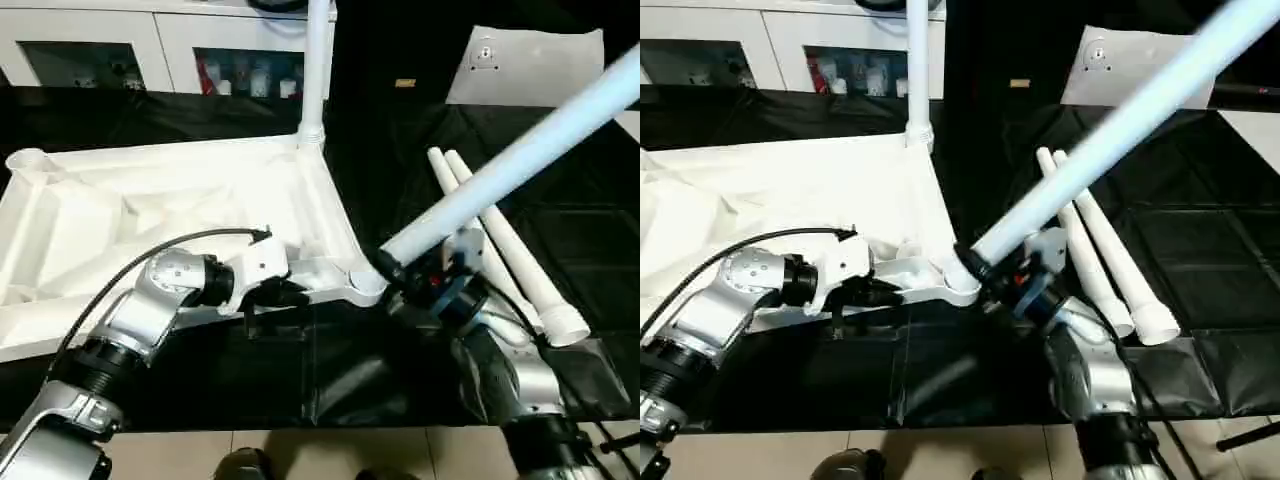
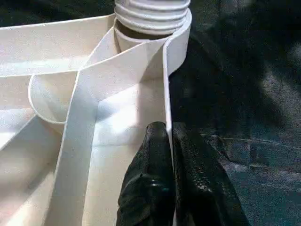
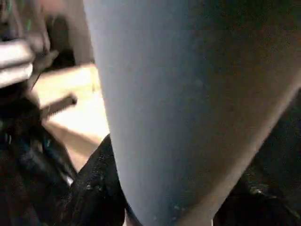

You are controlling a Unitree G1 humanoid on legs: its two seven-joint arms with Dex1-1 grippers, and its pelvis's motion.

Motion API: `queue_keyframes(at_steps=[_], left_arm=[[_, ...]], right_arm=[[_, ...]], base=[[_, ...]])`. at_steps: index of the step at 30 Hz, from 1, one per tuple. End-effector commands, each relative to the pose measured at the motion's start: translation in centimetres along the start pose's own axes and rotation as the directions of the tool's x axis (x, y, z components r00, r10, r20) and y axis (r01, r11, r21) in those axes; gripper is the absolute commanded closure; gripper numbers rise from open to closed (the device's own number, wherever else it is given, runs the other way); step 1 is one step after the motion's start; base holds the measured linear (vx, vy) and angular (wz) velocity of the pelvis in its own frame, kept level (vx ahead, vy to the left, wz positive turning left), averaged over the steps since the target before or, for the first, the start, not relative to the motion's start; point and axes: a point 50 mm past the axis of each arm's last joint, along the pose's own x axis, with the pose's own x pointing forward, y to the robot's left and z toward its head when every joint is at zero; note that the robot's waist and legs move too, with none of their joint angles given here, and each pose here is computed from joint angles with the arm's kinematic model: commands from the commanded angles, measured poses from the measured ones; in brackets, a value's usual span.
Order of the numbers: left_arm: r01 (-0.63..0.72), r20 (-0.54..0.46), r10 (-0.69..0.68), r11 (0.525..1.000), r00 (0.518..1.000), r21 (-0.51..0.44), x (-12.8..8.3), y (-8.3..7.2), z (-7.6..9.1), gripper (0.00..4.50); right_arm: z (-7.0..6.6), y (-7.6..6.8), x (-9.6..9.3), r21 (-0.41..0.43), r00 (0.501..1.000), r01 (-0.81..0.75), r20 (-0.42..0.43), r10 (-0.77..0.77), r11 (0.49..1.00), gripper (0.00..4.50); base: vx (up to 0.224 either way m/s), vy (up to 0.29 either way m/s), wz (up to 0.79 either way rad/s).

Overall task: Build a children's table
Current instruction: Insert table leg to table base

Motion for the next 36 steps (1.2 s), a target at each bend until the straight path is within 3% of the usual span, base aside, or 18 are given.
queue_keyframes(at_steps=[1, 6, 15, 22, 28, 36], left_arm=[[-0.062, -0.021, 0.062, 0.998, 0.998, 0.009, -0.7, 0.6, -0.3, 4.5], [-0.067, -0.025, 0.067, 0.998, 0.997, 0.011, -0.6, 0.5, -0.4, 4.5], [-0.034, -0.019, 0.034, 0.999, 0.999, 0.019, -0.7, 0.1, -0.3, 4.5], [0.143, -0.047, -0.138, 0.982, 0.989, 0.121, -0.2, 0.0, 0.6, 4.5], [0.206, -0.115, -0.189, 0.964, 0.975, 0.169, -0.2, 0.8, 0.6, 4.5], [0.22, -0.149, -0.195, 0.959, 0.97, 0.177, -0.7, 1.7, 0.3, 4.5]], right_arm=[[-4.1, 1.4, -2.3, 0.022, 0.968, -0.068, -0.24, 0.071, 0.997, 2.59], [-4.2, 1.9, -1.8, 0.025, 0.958, -0.14, -0.251, 0.142, 0.99, 2.59], [-3.4, 1.6, -0.3, 0.121, 0.948, -0.222, -0.208, 0.243, 0.968, 2.59], [-3.8, 2.2, 0.2, 0.175, 0.855, -0.416, -0.261, 0.449, 0.892, 2.59], [-4.2, 3.3, -0.1, 0.205, 0.773, -0.525, -0.291, 0.564, 0.826, 2.59], [-4.5, 3.6, -0.1, 0.216, 0.753, -0.551, -0.288, 0.592, 0.806, 2.59]], base=[[0.0, 0.0, 0.0], [0.0, 0.0, 0.0], [0.0, 0.0, 0.0], [0.0, 0.0, 0.0], [0.0, 0.0, 0.0], [0.0, 0.0, 0.0]])
